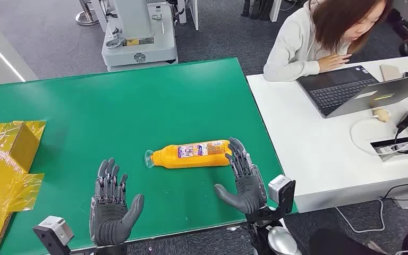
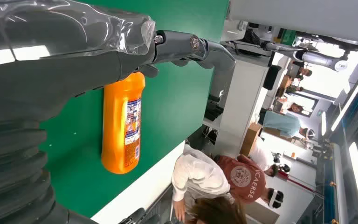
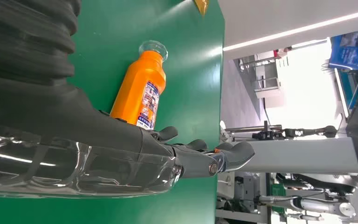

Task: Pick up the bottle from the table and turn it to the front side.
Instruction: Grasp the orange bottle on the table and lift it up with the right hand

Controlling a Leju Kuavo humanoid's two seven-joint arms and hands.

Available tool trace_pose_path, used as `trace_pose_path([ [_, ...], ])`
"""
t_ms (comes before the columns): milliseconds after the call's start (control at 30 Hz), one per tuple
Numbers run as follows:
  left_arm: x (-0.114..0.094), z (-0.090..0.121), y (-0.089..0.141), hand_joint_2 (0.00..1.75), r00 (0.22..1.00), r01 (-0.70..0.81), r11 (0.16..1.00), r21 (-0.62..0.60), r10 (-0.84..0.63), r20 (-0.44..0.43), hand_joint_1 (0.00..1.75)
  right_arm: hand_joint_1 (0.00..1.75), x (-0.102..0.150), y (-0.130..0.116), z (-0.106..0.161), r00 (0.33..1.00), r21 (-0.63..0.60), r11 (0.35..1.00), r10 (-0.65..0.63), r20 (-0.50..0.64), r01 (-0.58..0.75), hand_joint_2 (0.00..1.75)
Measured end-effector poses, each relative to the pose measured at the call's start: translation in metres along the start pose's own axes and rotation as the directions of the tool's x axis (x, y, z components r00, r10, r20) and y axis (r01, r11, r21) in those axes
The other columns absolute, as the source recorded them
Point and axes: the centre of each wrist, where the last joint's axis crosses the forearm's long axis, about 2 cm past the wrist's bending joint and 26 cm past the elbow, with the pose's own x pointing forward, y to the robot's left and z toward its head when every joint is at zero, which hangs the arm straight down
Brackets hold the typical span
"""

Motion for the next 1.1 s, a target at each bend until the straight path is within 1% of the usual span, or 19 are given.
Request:
trace_pose_path([
  [1100,0.0,0.0002,0.0001,1.75,1.0,0.002,1.0,0.002,-0.002,0.0,0.0,0.0,-0.0004,0.0003,0.0009,1.0,-0.002,1.0,-0.002,-0.003,0.002,1.75],
])
